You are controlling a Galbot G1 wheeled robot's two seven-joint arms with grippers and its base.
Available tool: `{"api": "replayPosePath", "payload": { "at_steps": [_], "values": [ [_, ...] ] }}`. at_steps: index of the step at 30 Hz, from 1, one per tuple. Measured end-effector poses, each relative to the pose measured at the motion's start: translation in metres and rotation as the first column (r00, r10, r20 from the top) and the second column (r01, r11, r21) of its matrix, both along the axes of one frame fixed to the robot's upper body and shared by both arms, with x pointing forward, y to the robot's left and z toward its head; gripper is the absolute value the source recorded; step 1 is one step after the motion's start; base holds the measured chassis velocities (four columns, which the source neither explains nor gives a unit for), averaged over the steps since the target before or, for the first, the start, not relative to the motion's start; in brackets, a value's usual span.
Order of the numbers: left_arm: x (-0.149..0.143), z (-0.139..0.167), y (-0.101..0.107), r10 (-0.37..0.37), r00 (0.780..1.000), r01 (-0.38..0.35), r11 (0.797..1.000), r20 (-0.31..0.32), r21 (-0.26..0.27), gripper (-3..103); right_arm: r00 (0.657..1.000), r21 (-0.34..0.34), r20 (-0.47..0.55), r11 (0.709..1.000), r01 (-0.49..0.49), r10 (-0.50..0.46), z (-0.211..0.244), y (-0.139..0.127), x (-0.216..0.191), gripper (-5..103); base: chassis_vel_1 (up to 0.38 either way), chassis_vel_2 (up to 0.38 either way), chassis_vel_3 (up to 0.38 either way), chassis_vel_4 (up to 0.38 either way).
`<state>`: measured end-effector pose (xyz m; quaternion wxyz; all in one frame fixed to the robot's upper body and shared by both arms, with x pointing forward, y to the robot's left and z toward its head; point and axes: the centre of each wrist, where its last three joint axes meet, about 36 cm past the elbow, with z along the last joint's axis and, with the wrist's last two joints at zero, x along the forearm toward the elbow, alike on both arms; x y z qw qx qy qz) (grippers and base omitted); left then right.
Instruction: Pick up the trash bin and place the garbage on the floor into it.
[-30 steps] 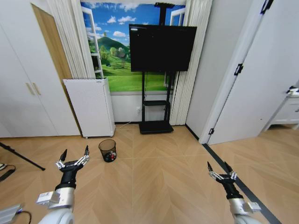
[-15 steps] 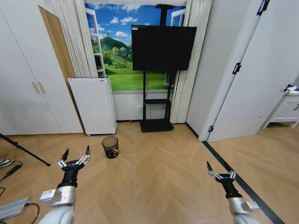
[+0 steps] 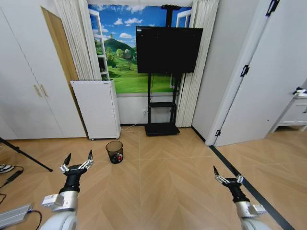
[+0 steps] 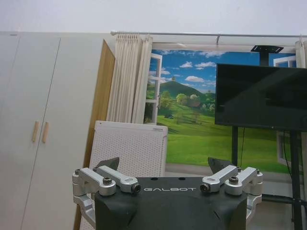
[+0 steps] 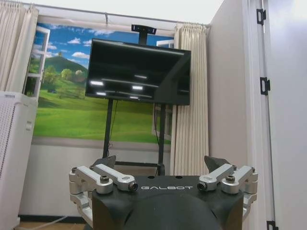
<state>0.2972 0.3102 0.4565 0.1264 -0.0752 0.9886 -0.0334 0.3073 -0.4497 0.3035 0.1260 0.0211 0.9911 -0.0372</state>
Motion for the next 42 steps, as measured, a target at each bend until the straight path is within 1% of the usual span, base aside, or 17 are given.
{"api": "replayPosePath", "payload": {
  "at_steps": [4,7,12,17,20,23,27,30,33,35,40,42],
  "values": [
    [0.000,0.000,0.001,0.000,1.000,0.000,1.000,0.000,0.002,100,1.000,-0.004,0.013,1.000,0.000,0.000,-0.003,0.001,-0.001,100,0.124,0.150,-0.100,-0.126],
    [0.000,0.000,0.000,0.000,1.000,0.000,1.000,0.001,0.002,100,1.000,-0.002,0.002,1.000,-0.002,0.002,-0.002,0.002,-0.002,100,0.079,-0.003,-0.110,-0.017],
    [0.000,-0.001,-0.001,0.002,1.000,-0.002,1.000,0.001,-0.001,100,1.000,-0.037,-0.023,0.999,-0.006,0.005,-0.001,-0.004,-0.004,100,-0.016,-0.027,0.003,0.038],
    [0.000,-0.002,-0.001,0.000,1.000,0.000,1.000,0.002,0.000,100,0.999,-0.048,-0.034,0.999,-0.007,0.005,-0.001,-0.007,-0.004,100,0.009,0.001,-0.013,-0.003],
    [0.000,-0.002,-0.001,-0.001,1.000,0.001,1.000,0.001,0.000,100,0.999,-0.042,-0.031,0.999,-0.006,0.004,0.000,-0.006,-0.003,100,0.103,0.048,-0.095,-0.048],
    [0.001,-0.002,-0.001,0.000,1.000,0.000,1.000,0.001,0.000,100,1.000,-0.019,-0.011,1.000,-0.005,0.004,-0.001,-0.002,0.000,100,0.154,0.091,-0.170,-0.104],
    [0.001,-0.003,0.000,0.001,1.000,-0.001,1.000,-0.002,0.000,100,1.000,-0.013,-0.001,1.000,-0.002,0.002,-0.004,-0.002,0.002,100,0.164,0.118,-0.143,-0.134],
    [0.001,-0.003,0.000,0.001,1.000,-0.001,1.000,-0.002,0.000,100,1.000,-0.014,-0.002,1.000,0.002,-0.003,-0.005,-0.002,0.002,100,0.105,0.097,-0.084,-0.084],
    [0.001,-0.004,0.000,0.000,1.000,0.000,1.000,-0.003,0.000,100,1.000,-0.014,-0.026,1.000,0.010,-0.010,-0.005,-0.004,0.000,100,0.001,0.020,-0.009,-0.022],
    [0.002,-0.005,0.000,0.000,1.000,0.000,1.000,-0.004,0.000,100,0.998,-0.023,-0.058,1.000,0.005,-0.006,-0.003,-0.009,-0.003,100,-0.058,-0.037,0.062,0.034],
    [0.001,-0.006,0.000,-0.002,1.000,0.002,1.000,-0.005,0.001,100,0.997,-0.032,-0.064,0.999,0.031,-0.033,-0.003,-0.015,-0.003,100,-0.062,-0.065,0.066,0.054],
    [0.002,-0.006,0.000,-0.002,1.000,0.002,1.000,-0.004,0.001,100,0.997,-0.062,-0.070,0.997,0.041,-0.045,-0.002,-0.020,-0.002,100,-0.022,-0.017,0.030,0.024]
  ]
}}
